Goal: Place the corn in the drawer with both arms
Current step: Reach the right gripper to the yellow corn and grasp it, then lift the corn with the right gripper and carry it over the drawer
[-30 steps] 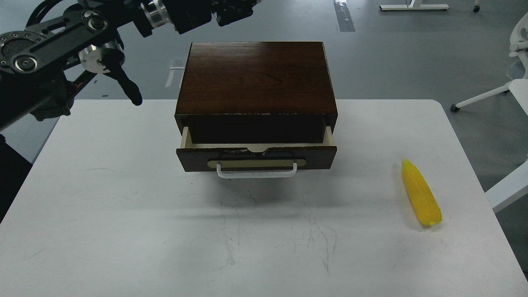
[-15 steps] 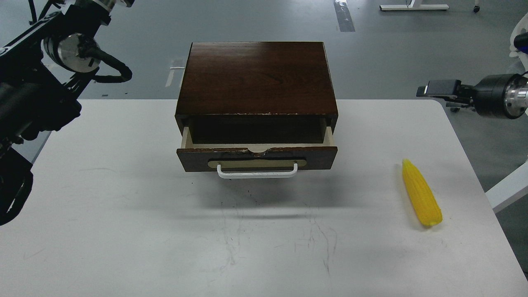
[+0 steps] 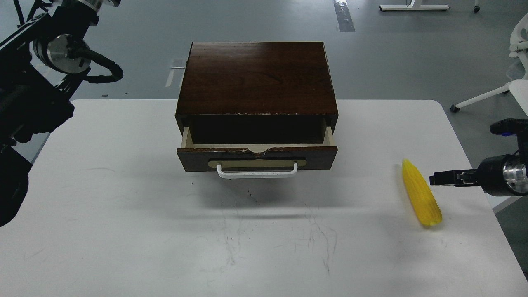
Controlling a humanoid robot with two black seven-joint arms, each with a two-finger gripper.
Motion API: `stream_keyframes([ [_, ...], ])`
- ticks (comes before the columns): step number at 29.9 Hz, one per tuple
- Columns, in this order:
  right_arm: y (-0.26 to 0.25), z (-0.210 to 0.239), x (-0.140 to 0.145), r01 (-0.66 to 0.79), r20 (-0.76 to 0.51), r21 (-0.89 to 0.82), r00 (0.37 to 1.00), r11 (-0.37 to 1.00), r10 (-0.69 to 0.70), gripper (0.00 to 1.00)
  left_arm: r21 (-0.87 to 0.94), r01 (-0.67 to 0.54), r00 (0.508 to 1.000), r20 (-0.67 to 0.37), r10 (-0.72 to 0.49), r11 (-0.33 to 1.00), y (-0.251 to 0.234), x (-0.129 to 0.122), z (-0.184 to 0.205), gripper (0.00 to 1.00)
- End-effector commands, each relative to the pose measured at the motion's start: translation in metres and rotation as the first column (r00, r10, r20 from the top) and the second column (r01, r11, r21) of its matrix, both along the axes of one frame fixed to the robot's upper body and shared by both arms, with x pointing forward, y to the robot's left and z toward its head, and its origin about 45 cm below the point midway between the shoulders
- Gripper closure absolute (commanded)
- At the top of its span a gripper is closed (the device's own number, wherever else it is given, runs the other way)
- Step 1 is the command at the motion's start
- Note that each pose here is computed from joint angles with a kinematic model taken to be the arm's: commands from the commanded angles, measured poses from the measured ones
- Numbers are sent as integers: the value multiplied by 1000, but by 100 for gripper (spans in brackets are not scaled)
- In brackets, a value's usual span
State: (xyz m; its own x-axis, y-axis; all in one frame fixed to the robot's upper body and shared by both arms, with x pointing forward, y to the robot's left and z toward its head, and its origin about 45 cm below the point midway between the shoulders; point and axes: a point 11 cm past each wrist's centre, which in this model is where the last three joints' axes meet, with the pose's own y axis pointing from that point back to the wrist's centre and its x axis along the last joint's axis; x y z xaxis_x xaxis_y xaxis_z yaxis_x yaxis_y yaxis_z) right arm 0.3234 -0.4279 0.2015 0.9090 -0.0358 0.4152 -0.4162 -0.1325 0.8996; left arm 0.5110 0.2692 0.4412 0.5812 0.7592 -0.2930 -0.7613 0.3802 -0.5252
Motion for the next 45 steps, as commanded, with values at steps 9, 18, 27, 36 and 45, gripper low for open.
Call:
stream_keyframes([
  [9, 31, -34, 8, -38, -49, -6, 998, 999, 38, 24, 6, -12, 1000, -15, 12, 1000, 7, -1, -8, 2],
  [18, 50, -51, 10, -66, -72, 17, 995, 998, 67, 54, 11, -28, 999, -14, 28, 1000, 15, -1, -7, 2],
  [27, 61, -20, 29, -87, 2, 48, 996, 995, 87, 86, 23, -62, 998, -25, 63, 998, 34, -4, -12, 2],
  [36, 124, 175, 102, -279, 428, 5, 869, 960, 250, 90, 39, -95, 995, -10, 96, 995, 52, -7, -4, 2],
  [45, 302, 227, 85, -670, 487, -279, 519, 688, 703, 91, 42, -86, 996, -15, 87, 995, 48, -6, -7, 2],
])
